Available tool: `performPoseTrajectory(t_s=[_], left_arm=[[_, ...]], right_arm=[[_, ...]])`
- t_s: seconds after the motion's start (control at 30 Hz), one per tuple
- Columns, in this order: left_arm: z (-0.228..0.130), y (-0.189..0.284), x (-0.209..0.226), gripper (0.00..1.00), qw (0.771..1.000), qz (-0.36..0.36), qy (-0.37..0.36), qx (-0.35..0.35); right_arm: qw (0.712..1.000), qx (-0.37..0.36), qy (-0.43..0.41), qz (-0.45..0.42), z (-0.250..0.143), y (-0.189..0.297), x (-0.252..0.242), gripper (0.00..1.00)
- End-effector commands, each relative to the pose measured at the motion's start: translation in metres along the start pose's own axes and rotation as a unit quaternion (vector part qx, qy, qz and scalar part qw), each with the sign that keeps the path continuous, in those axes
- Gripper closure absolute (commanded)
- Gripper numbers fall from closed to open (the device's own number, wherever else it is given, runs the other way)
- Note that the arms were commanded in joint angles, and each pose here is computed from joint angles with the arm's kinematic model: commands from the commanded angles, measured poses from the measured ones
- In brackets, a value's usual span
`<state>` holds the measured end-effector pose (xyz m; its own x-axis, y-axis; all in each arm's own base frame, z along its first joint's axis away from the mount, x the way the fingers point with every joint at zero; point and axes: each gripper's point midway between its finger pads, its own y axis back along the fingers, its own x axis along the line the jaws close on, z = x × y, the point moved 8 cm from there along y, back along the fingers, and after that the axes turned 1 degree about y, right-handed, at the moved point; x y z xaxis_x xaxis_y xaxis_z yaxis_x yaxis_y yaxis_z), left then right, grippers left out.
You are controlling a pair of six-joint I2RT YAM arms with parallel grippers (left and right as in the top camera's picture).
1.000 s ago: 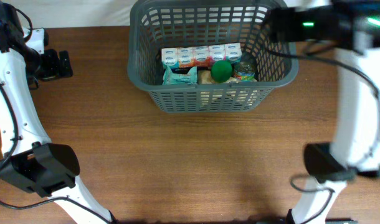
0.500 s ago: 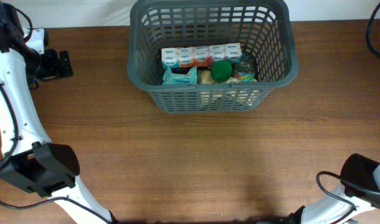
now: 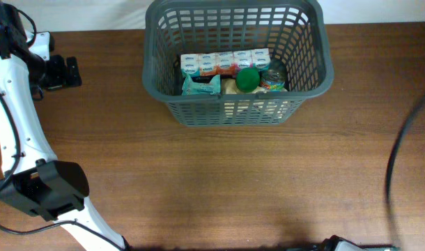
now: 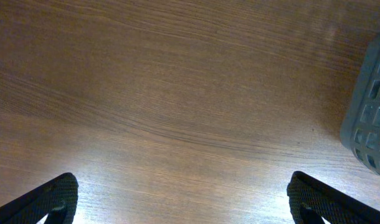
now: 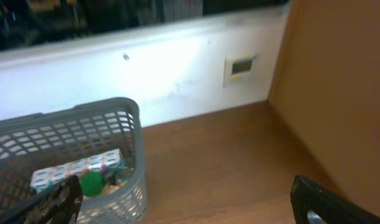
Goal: Pack container
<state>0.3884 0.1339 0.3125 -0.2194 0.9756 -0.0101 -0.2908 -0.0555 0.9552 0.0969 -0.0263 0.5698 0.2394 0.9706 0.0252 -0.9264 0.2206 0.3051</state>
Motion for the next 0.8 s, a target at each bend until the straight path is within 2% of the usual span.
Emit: performPoseTrajectory(t_s=[0.0,0.13,0.23,0.53,0.67,0.77], left_arm=[[-0.001,-0.001,0.002,0.01,1.0,-0.003,0.008,0.003],[-0.001,-0.001,0.002,0.01,1.0,-0.003,0.008,0.003],[-0.001,-0.001,0.002,0.01,1.0,-0.003,0.008,0.003],[-0.001,-0.001,0.002,0.01,1.0,-0.003,0.008,0.003],[-0.001,-0.001,0.002,0.01,1.0,-0.003,0.008,0.003],[-0.001,-0.001,0.002,0.01,1.0,-0.003,0.008,0.003]], right_arm=[[1.0,-0.007,-0.006,-0.015,-0.027,0.04,0.008,0.01],[0.998,-0.01,-0.005,-0.054,-0.07,0.079,0.012,0.01],[0.999,-0.012,-0.005,-0.052,-0.086,0.09,0.015,0.01],[0.999,0.001,-0.008,-0.051,-0.093,0.088,0.015,0.01],[0.999,0.003,-0.035,0.01,-0.094,0.085,0.026,0.01],[0.999,0.03,-0.041,0.018,-0.098,0.072,0.024,0.01]])
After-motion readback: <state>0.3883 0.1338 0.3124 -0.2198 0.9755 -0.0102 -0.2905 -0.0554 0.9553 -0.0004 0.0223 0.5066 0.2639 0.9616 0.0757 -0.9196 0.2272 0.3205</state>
